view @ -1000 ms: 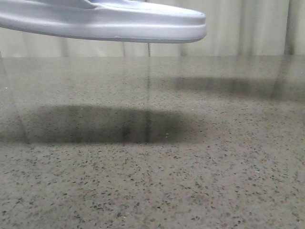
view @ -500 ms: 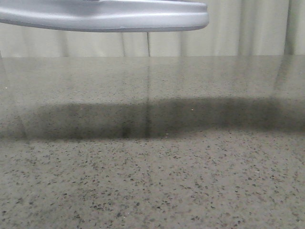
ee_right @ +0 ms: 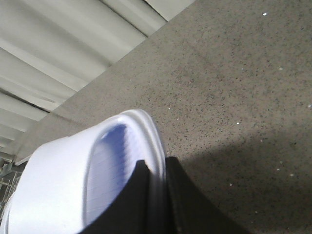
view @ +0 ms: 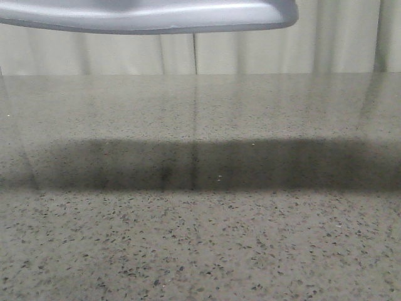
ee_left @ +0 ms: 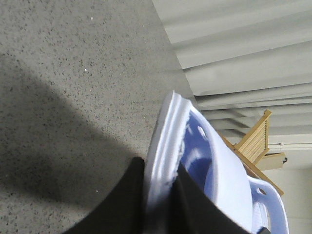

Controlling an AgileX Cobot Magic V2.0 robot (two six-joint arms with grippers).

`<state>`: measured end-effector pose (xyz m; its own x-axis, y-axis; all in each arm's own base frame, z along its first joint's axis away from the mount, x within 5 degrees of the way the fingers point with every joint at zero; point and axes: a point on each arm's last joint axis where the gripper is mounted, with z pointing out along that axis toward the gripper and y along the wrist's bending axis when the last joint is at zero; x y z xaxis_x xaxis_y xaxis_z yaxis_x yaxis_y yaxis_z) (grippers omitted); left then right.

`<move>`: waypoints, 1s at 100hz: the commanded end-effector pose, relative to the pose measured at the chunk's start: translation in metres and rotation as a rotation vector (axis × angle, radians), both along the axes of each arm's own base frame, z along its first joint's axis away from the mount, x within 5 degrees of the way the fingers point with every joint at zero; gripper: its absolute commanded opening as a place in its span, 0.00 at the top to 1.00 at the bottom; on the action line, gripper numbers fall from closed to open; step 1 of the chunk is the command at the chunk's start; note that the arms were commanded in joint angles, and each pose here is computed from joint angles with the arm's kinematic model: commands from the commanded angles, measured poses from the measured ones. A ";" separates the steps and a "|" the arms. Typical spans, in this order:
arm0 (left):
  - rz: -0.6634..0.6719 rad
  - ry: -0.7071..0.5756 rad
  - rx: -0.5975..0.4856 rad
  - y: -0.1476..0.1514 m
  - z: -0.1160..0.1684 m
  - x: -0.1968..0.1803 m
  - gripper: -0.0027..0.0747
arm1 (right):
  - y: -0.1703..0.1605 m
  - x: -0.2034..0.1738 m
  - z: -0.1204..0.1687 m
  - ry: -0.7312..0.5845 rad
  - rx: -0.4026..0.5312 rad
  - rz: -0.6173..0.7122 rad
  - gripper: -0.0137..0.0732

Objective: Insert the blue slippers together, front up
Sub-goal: 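Lift the second slipper with the right gripper toward the left gripper, then slide the right-held slipper into the left-held slipper, stacking them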

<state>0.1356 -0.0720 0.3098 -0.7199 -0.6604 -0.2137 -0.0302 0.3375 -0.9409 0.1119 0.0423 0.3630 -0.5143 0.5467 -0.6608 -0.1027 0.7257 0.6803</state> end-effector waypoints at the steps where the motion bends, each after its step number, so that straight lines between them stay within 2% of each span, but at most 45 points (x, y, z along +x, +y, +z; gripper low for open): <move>1: -0.015 -0.006 -0.083 -0.003 0.013 -0.001 0.94 | -0.001 -0.002 0.018 -0.099 0.030 -0.018 0.97; 39: -0.105 0.014 -0.135 -0.010 0.015 -0.007 0.94 | 0.002 -0.003 0.016 -0.095 0.034 0.028 0.97; 74: -0.188 -0.025 -0.184 -0.014 0.021 -0.013 0.94 | 0.005 -0.003 0.015 -0.090 0.033 0.059 0.97; 100: -0.246 -0.039 -0.210 -0.017 0.024 -0.017 0.94 | 0.014 0.010 0.012 -0.065 0.050 0.150 0.97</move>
